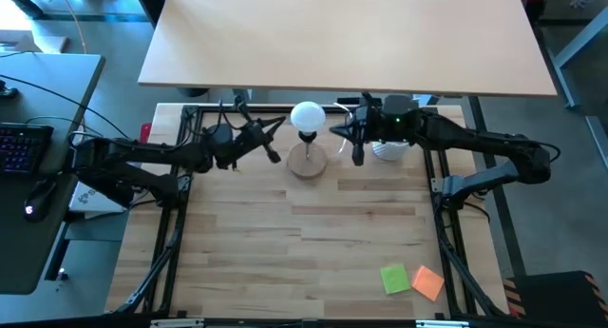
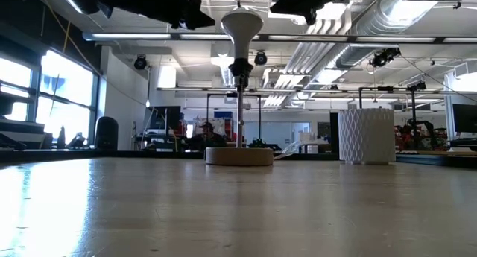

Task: Screw lightbulb
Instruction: Insert the lightbulb into the lamp

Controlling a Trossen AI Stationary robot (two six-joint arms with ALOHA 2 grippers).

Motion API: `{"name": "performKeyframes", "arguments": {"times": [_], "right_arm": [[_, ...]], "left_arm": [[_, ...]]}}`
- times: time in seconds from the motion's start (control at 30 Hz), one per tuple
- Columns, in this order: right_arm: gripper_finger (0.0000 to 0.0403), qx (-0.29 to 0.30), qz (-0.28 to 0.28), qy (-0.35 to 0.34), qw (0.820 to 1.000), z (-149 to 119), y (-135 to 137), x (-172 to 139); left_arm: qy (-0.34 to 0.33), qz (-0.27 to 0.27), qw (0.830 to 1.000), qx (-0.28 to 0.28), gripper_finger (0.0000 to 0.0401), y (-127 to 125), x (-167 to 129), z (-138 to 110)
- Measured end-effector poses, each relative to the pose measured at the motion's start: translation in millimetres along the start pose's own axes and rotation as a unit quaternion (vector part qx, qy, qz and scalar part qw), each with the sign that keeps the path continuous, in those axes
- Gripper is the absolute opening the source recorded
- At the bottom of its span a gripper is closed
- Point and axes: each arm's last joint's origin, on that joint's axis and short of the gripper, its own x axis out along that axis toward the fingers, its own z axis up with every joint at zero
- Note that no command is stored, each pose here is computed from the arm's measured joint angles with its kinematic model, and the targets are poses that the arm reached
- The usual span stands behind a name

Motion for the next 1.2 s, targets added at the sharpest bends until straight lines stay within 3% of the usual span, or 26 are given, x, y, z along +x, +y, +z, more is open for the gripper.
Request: {"name": "performKeyframes", "arguments": {"times": [0.13,0.27,0.5,1.2], "right_arm": [[0.0000,0.006,-0.060,0.000,0.998,-1.4,-13.9,2.7],[0.0000,0.029,-0.085,-0.014,0.996,-4.2,-30.7,12.3],[0.0000,0.051,-0.046,-0.013,0.998,-11.4,-41.4,24.3],[0.0000,0.027,0.026,-0.017,0.999,-4.1,-13.6,16.9]], "left_arm": [[-0.032,-0.008,0.999,-0.006,0.0000,-3.5,-5.3,9.5],[-0.047,-0.043,0.998,-0.007,0.0000,-9.6,-2.5,7.9],[-0.040,-0.032,0.999,-0.008,0.0000,-10.2,9.2,-2.5],[-0.022,-0.024,0.999,-0.032,0.0000,0.3,19.8,-15.1]]}}
